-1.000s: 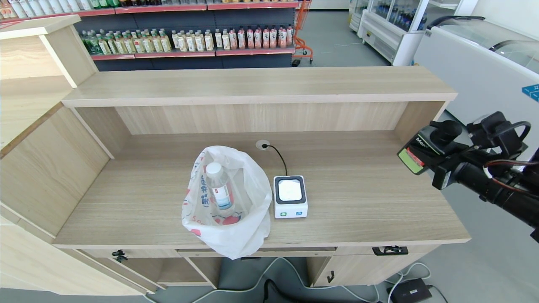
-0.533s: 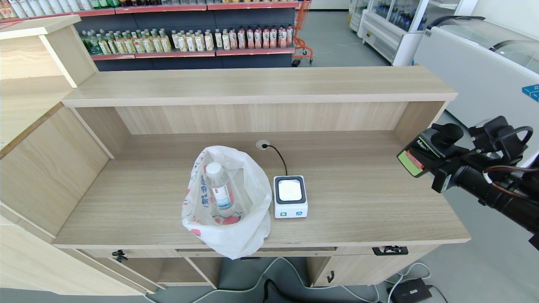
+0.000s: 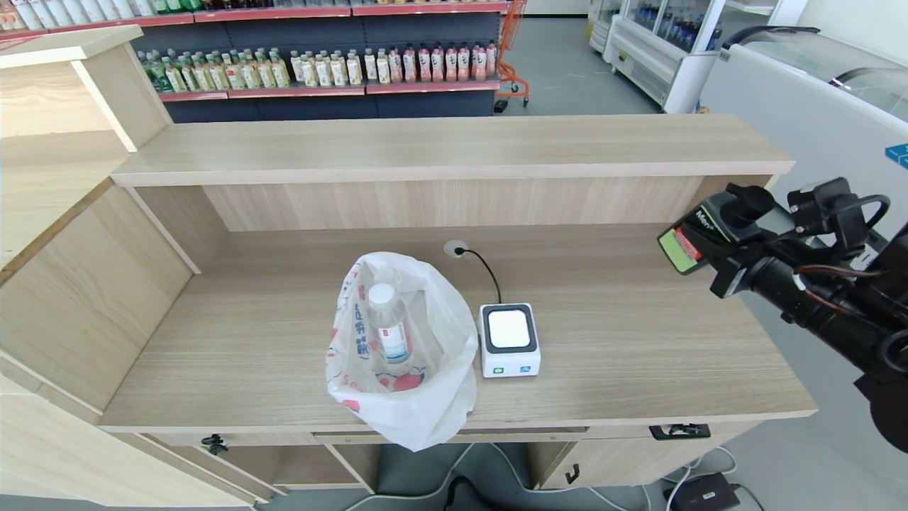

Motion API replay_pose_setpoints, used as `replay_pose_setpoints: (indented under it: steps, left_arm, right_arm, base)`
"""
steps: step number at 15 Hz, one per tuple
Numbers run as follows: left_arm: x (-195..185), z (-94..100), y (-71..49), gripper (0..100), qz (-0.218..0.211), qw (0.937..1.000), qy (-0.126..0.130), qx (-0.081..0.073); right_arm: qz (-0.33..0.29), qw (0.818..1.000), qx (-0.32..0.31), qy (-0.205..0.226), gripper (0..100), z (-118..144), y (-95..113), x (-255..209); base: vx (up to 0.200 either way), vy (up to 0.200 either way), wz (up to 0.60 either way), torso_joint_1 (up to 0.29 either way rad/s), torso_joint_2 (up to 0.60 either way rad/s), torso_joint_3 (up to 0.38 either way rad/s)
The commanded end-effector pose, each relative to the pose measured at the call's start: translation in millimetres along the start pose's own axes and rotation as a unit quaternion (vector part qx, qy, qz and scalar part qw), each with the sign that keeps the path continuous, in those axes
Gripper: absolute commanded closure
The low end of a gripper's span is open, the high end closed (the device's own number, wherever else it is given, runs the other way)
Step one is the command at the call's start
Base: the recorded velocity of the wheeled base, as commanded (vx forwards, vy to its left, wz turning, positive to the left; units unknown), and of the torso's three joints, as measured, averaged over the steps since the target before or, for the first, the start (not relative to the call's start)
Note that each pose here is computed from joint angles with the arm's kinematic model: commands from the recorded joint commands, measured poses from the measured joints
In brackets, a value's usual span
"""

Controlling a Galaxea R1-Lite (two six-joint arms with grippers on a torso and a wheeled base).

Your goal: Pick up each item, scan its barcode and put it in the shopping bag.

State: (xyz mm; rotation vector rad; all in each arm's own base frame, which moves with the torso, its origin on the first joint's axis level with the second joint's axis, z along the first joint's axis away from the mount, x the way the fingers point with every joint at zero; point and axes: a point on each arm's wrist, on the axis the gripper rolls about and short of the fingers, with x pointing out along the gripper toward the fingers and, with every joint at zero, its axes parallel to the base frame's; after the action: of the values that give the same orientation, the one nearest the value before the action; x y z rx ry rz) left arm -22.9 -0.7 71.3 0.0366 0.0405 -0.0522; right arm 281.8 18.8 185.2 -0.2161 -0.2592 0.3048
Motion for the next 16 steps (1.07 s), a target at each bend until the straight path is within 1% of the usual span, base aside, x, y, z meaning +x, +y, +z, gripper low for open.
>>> replay_pose_setpoints:
  steps: [1, 3, 5, 6, 9, 12, 16]
  left_arm:
    - [0.0, 0.0, 0.0, 0, 0.000, 1.0000, 0.000, 0.001]
    - [0.0, 0.0, 0.0, 0, 0.000, 1.0000, 0.000, 0.001]
    - [0.0, 0.0, 0.0, 0, 0.000, 1.0000, 0.000, 0.000]
    - [0.0, 0.0, 0.0, 0, 0.000, 1.0000, 0.000, -0.003]
    - [0.0, 0.0, 0.0, 0, 0.000, 1.0000, 0.000, -0.003]
    - [0.0, 0.0, 0.0, 0, 0.000, 1.0000, 0.000, -0.003]
    - [0.0, 0.0, 0.0, 0, 0.000, 1.0000, 0.000, -0.003]
  right_arm:
    - [0.003, 1.000, 0.020, 0.001, 100, -7.1, 6.0, 18.9]
    - [0.036, 0.998, 0.052, -0.009, 100, -10.6, 26.2, 43.0]
    - [0.075, 0.995, 0.072, -0.004, 100, -19.2, 52.2, 57.4]
    - [0.091, 0.992, 0.083, 0.003, 100, -24.3, 63.9, 61.4]
    - [0.138, 0.983, 0.110, 0.043, 100, -43.3, 97.7, 69.6]
    - [0.156, 0.979, 0.114, 0.057, 100, -64.2, 116.3, 83.3]
    - [0.160, 0.977, 0.114, 0.078, 100, -87.5, 124.1, 90.3]
  base:
    - [0.000, 0.200, 0.00, -0.002, 0.00, 0.002]
    - [0.000, 0.200, 0.00, -0.005, 0.00, 0.000]
    - [0.000, 0.200, 0.00, 0.002, 0.00, 0.002]
    - [0.000, 0.200, 0.00, 0.007, 0.00, 0.007]
    - [0.000, 0.000, 0.00, 0.000, 0.00, 0.000]
    - [0.000, 0.000, 0.00, 0.000, 0.00, 0.000]
    - [0.000, 0.000, 0.00, 0.000, 0.00, 0.000]
